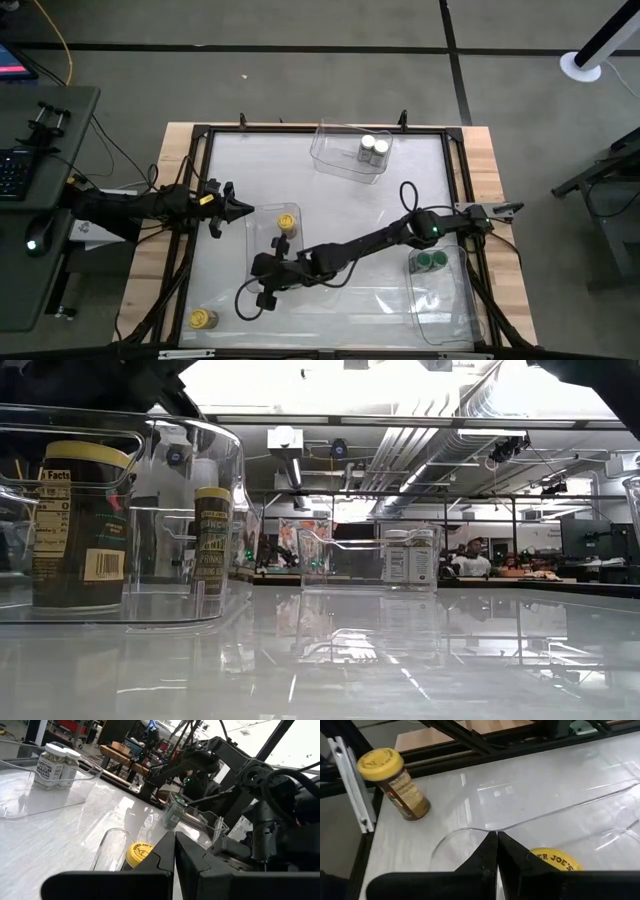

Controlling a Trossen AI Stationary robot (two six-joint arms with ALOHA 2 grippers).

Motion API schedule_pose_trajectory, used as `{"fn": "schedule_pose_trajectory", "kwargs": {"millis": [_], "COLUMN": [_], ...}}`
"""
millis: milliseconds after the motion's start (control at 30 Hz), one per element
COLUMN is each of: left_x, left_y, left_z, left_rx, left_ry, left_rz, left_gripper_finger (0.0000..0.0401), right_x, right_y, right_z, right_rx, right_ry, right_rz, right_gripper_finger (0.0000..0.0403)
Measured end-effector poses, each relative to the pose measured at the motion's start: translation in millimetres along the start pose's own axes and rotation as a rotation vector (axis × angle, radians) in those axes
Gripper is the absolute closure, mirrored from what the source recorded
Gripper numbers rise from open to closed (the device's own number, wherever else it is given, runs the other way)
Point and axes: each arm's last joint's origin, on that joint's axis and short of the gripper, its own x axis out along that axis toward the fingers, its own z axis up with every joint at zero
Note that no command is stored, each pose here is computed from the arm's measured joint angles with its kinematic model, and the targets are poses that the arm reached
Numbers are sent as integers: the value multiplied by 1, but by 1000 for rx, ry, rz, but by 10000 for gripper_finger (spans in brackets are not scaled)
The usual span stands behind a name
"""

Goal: Sort spices by type
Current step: Put the top yellow seasoning bottle into the left transparent bin

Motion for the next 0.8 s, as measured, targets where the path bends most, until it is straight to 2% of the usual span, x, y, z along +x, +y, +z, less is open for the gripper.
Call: {"fn": "schedule_pose_trajectory", "kwargs": {"millis": [633, 800], "left_x": [0, 0], "left_y": [0, 0], "left_z": [0, 0], "left_rx": [0, 0], "left_ry": [1, 2], "left_rz": [1, 1], "left_gripper_finger": [400, 400], "right_x": [1, 0], "right_y": [-10, -14], "right_z": [-4, -5], "right_rx": [-1, 0], "right_ry": [66, 76], "right_rz": [-66, -122], "right_gripper_finger": [403, 403]}}
